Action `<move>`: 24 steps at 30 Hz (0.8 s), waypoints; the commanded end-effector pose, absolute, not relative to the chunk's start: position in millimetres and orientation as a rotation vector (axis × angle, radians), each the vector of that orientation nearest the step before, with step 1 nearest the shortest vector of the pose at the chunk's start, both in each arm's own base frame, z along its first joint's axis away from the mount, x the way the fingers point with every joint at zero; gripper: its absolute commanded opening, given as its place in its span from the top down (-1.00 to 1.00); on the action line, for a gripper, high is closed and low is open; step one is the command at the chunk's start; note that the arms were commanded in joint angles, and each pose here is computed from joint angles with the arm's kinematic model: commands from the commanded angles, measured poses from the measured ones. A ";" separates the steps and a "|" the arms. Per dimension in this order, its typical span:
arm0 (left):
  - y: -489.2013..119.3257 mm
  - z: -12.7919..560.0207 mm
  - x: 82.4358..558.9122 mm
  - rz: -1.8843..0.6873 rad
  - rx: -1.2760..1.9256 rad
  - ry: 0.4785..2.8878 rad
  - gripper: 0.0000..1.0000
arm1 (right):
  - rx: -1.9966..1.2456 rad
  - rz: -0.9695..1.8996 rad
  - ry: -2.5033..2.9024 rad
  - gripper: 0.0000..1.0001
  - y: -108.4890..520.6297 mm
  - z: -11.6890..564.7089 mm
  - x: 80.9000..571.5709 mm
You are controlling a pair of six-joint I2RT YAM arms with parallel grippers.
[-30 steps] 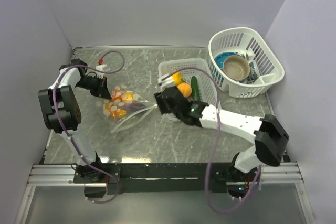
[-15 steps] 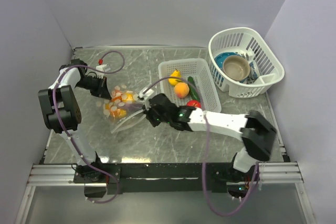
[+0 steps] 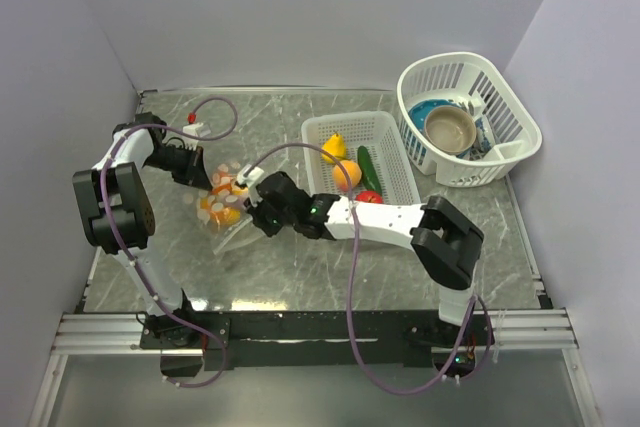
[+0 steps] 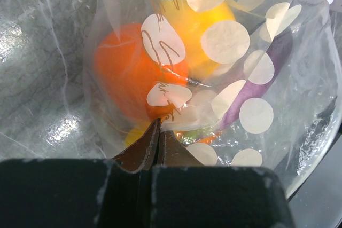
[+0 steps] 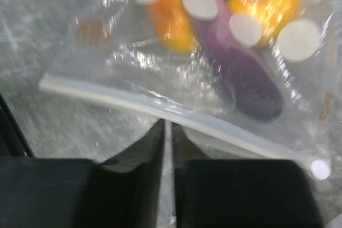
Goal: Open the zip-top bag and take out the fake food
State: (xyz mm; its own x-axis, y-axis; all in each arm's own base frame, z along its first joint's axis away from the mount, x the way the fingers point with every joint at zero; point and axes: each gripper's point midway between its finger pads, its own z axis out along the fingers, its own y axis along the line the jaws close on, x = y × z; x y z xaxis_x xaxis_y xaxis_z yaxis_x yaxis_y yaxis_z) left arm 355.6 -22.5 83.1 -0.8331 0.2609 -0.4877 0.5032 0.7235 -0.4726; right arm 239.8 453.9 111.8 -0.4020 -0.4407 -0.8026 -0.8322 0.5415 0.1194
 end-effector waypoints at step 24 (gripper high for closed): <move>-18.6 89.4 349.7 -0.857 0.627 2.526 0.99 | -0.889 0.499 1.987 -0.46 439.0 100.3 282.1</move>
